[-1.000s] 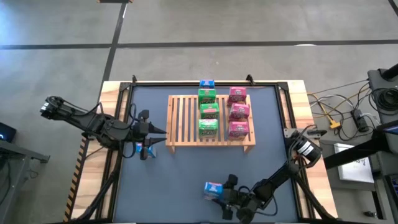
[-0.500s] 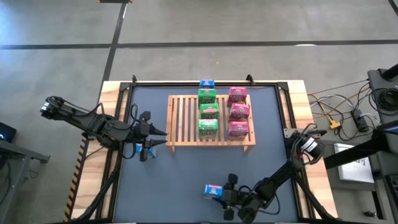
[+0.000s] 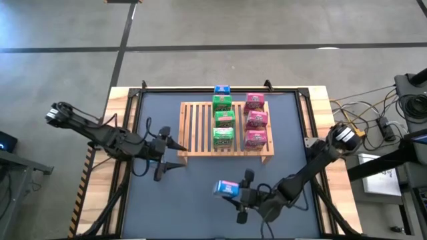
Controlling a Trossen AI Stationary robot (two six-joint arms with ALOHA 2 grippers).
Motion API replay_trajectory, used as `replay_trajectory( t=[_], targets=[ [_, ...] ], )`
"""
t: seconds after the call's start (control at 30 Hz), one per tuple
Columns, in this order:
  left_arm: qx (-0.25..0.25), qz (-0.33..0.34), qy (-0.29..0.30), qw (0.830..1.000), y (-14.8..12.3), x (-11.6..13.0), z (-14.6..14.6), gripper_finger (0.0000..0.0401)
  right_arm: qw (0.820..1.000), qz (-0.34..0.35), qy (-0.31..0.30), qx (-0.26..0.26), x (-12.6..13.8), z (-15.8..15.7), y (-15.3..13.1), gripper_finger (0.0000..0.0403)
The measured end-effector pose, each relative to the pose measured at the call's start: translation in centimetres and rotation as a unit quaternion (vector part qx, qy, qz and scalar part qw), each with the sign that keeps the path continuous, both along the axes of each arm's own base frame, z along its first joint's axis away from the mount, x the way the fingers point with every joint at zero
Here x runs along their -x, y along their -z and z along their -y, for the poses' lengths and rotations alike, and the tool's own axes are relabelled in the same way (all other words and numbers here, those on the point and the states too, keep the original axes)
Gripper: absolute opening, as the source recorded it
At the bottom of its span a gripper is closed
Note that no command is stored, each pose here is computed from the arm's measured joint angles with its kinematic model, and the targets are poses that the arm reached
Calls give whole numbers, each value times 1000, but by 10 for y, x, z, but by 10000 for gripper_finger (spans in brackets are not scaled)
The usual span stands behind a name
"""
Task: Stack cereal on shelf
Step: Put the bottom blue cereal box on the shelf
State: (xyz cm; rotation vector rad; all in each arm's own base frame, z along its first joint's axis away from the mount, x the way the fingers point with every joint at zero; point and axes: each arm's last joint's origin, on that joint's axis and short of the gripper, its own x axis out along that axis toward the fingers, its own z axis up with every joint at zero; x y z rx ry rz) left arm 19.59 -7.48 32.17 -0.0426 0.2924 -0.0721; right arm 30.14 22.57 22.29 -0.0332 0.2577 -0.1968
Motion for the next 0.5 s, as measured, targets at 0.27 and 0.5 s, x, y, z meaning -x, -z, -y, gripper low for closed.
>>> replay_trajectory(
  t=[0.27,0.5],
  targets=[
    [29,21,4,999,7,-23,11,255,999,38,-3,6,3,14,-34,182],
    [20,33,-24,999,11,-35,14,255,999,48,9,7,0,25,-42,182]
  ],
)
